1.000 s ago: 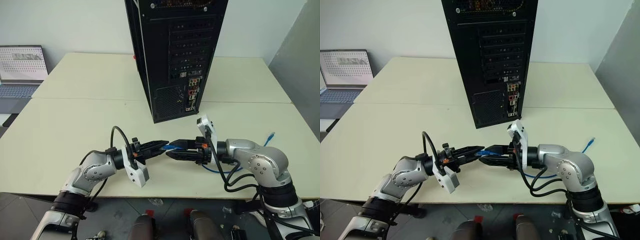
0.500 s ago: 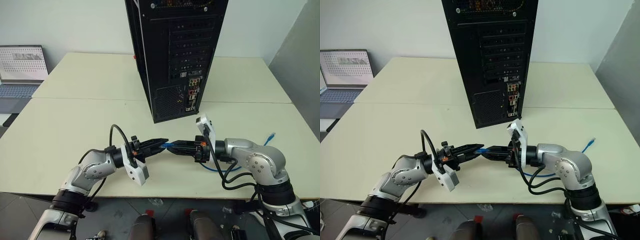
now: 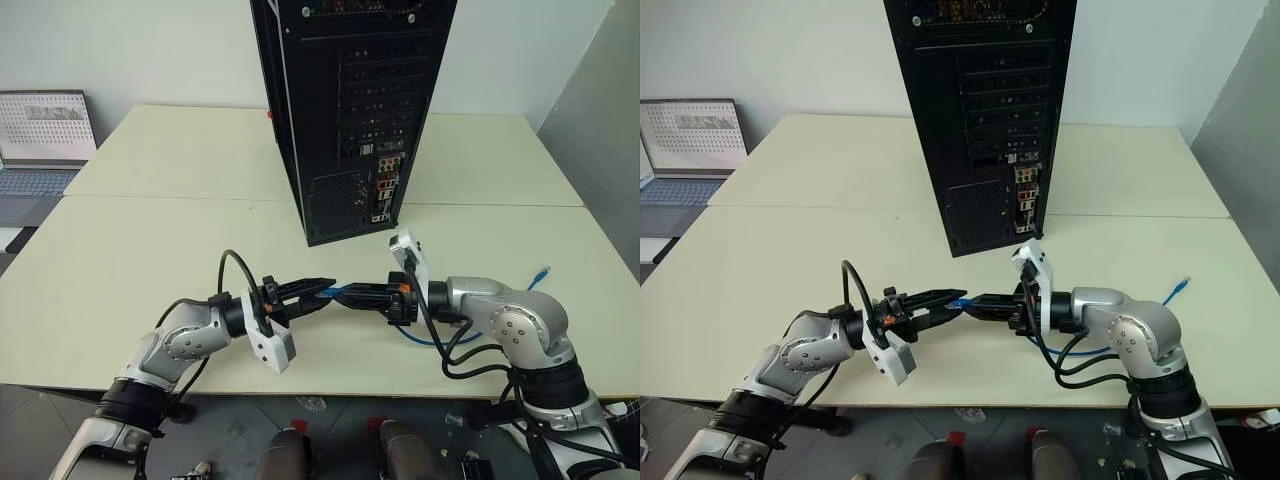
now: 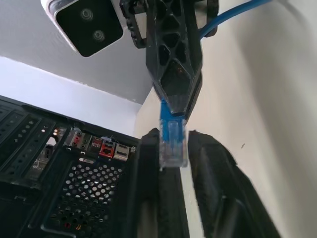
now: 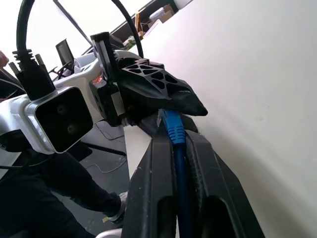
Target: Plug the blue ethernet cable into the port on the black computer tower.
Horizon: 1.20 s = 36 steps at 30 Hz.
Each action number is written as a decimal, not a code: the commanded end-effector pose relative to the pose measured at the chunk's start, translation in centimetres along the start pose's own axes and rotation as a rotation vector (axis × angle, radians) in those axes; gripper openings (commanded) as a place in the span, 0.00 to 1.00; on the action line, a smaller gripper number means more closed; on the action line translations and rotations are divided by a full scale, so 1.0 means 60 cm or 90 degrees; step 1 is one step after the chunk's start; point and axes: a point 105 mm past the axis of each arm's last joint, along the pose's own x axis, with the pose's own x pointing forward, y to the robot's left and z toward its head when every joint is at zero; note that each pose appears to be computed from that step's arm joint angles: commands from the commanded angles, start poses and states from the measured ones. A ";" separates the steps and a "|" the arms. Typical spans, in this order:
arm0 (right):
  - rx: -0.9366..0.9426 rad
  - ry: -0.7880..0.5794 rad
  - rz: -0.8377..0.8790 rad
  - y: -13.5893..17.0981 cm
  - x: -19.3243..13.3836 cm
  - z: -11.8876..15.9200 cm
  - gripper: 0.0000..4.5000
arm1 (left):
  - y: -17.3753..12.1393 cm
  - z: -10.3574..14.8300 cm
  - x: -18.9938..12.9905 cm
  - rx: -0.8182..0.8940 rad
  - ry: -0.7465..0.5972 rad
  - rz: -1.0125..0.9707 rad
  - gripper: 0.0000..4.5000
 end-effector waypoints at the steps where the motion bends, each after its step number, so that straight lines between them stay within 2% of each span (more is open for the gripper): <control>1: -0.029 -0.017 0.009 0.007 -0.002 0.019 0.00 | 0.001 -0.011 -0.009 -0.043 0.022 0.003 0.40; 5: -0.041 -0.029 -0.013 0.002 -0.011 0.026 0.00 | 0.006 -0.031 -0.018 -0.103 0.065 0.029 0.59; 7: -0.066 -0.049 -0.059 -0.010 -0.026 0.036 0.00 | 0.006 -0.046 -0.021 -0.172 0.101 0.046 0.66; 9: -0.095 -0.073 -0.119 -0.026 -0.041 0.049 0.00 | 0.016 -0.054 -0.017 -0.252 0.122 0.084 0.77; 12: -0.144 -0.122 -0.232 -0.056 -0.065 0.074 0.00 | 0.041 -0.055 0.005 -0.372 0.126 0.152 0.91; 15: -0.207 -0.155 -0.335 -0.077 -0.082 0.097 0.00 | 0.069 -0.050 0.030 -0.454 0.121 0.203 0.92; 21: -0.296 -0.236 -0.529 -0.109 -0.096 0.138 0.00 | 0.109 -0.054 0.076 -0.525 0.171 0.291 0.92; 27: -0.264 -0.293 -0.605 -0.129 -0.082 0.151 0.00 | 0.127 -0.060 0.097 -0.531 0.211 0.349 0.92; 36: -0.239 -0.286 -0.638 -0.149 -0.065 0.143 0.00 | 0.132 -0.060 0.101 -0.538 0.215 0.372 0.92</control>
